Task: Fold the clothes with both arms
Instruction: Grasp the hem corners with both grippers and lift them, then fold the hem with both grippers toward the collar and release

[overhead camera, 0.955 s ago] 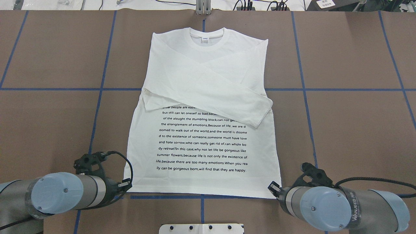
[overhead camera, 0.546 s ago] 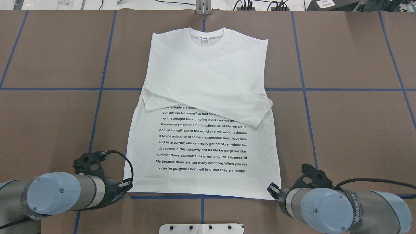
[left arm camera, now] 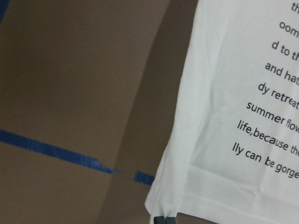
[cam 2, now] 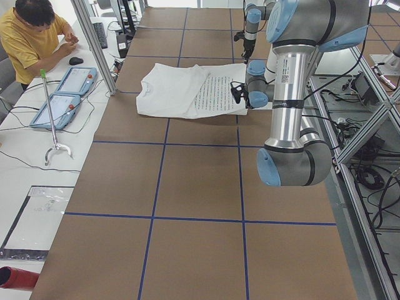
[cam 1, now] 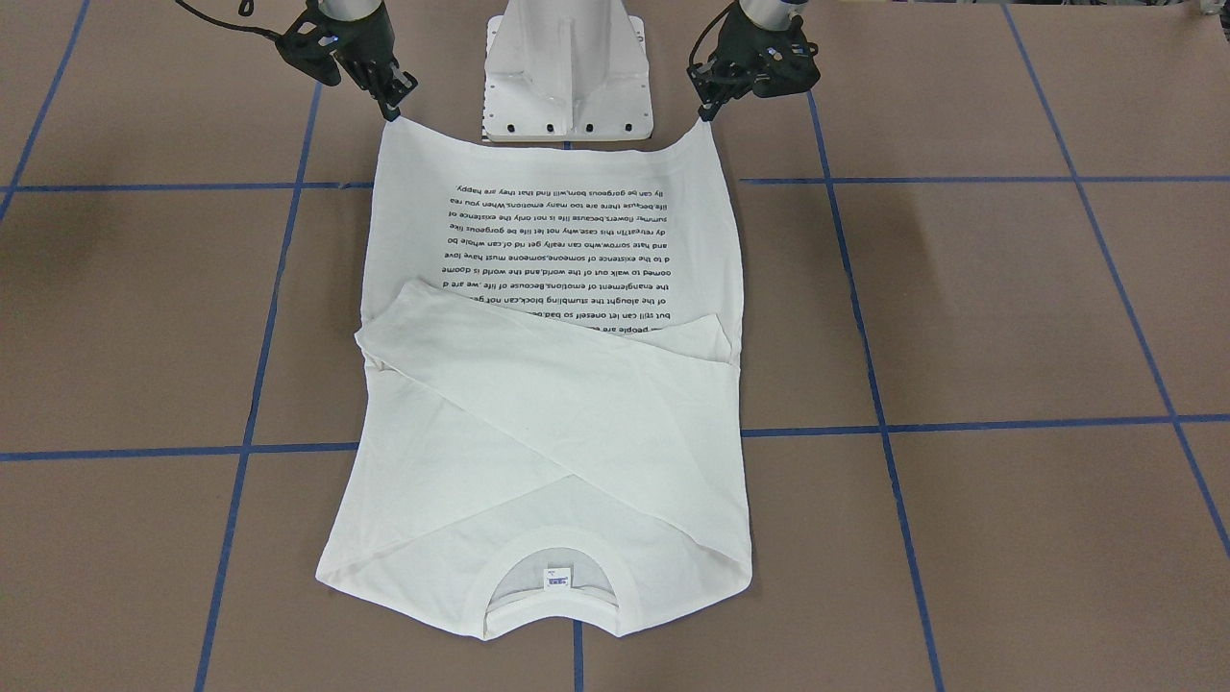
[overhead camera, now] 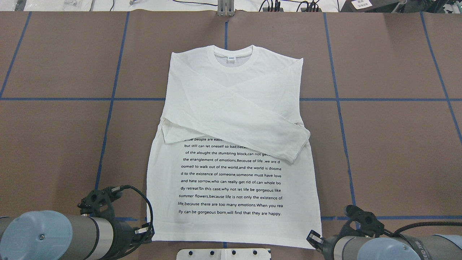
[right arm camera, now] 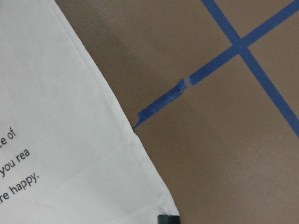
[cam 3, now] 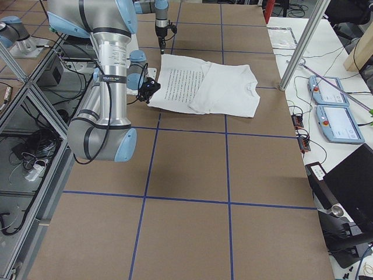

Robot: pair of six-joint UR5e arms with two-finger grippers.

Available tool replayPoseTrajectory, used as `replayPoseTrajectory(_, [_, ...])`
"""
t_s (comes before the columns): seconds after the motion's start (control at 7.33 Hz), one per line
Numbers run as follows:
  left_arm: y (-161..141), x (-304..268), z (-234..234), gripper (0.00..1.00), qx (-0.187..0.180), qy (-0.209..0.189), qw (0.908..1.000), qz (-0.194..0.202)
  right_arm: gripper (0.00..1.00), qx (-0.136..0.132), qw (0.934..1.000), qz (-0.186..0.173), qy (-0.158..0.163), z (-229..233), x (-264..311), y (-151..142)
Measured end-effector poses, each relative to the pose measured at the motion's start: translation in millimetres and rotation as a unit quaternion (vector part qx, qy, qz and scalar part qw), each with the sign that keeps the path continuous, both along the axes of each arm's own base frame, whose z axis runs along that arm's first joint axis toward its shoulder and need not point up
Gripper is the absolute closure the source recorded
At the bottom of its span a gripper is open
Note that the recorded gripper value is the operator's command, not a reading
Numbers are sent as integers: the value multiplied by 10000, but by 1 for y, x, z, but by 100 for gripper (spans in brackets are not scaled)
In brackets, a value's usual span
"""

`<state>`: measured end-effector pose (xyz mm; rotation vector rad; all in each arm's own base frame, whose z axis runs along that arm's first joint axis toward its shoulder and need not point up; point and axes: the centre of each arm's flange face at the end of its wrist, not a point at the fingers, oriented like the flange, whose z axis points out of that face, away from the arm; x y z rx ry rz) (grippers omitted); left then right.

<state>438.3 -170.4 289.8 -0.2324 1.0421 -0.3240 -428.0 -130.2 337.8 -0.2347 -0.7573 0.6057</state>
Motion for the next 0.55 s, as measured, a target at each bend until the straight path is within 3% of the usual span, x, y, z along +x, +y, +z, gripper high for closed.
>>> replayPoseTrajectory(0.27, [5, -14, -18, 100, -60, 138, 9999, 4, 100, 5, 10000, 1, -61, -6, 15, -1])
replayPoseTrajectory(0.55, [-3, -27, -32, 100, -2, 205, 9998, -88, 100, 50, 9994, 299, -166, -15, 27, -31])
